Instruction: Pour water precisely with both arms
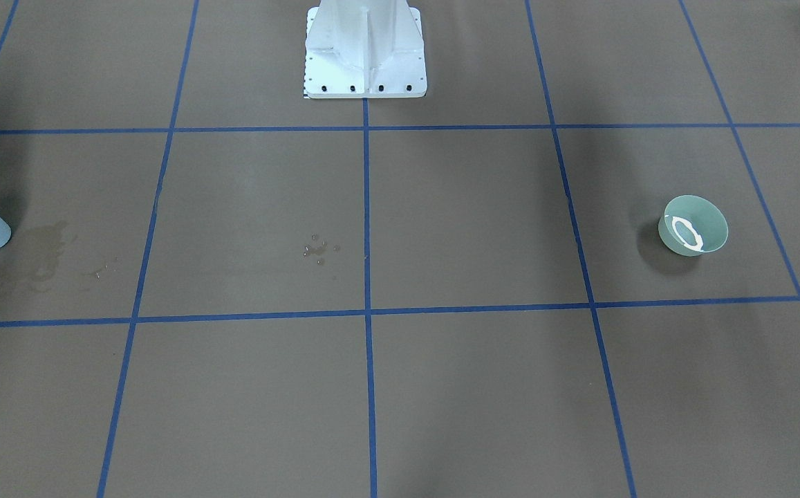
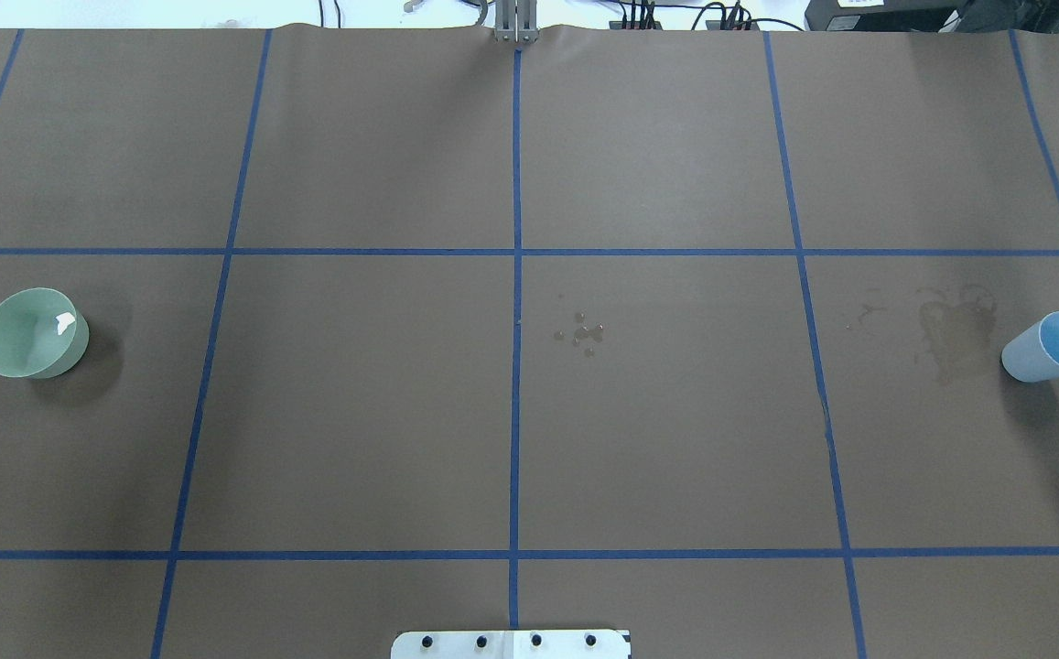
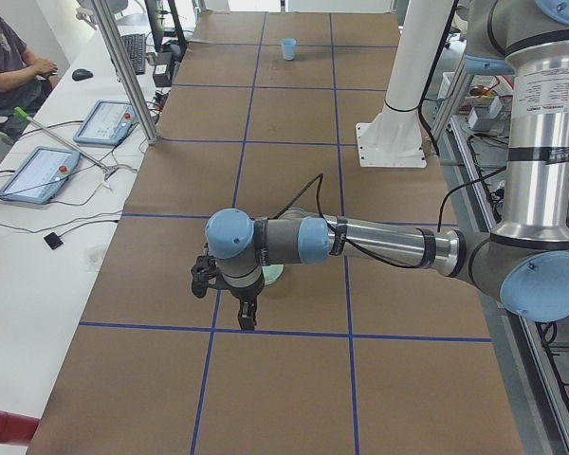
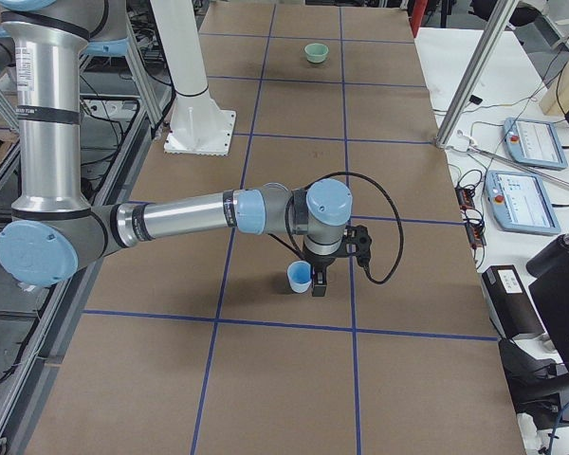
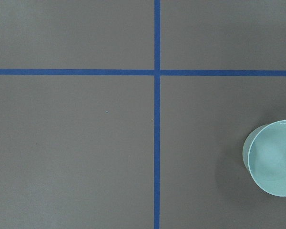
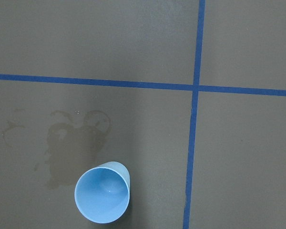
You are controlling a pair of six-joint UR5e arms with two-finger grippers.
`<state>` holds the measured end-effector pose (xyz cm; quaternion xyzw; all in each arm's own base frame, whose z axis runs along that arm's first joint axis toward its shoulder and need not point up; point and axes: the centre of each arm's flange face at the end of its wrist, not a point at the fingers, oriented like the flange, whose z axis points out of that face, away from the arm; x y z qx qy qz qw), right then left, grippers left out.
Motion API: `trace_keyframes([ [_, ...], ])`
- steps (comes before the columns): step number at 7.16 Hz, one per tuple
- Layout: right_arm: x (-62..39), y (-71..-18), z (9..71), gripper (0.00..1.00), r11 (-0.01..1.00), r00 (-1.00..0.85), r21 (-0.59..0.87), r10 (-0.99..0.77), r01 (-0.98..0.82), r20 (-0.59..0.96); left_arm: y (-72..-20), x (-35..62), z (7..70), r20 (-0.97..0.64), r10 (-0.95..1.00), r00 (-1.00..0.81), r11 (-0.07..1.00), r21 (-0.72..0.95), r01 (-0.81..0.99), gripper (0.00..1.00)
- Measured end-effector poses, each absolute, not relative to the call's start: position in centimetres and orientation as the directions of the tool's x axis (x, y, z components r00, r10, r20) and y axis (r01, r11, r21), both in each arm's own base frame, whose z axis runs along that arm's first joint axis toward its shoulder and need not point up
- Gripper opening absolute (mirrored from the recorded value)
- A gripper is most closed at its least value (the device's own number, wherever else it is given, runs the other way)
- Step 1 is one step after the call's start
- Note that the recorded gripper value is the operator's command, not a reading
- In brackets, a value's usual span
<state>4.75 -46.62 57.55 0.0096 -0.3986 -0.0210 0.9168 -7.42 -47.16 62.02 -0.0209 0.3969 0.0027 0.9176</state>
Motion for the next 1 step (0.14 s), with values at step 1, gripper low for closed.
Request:
trace_keyframes([
  [1, 4.76, -46.39, 58.22, 1.00, 0.999, 0.683, 0.021, -0.037, 0.031, 0.730, -47.17, -7.42, 62.24, -0.729, -0.015, 0.685, 0.999, -0.041, -0.022, 1.00],
])
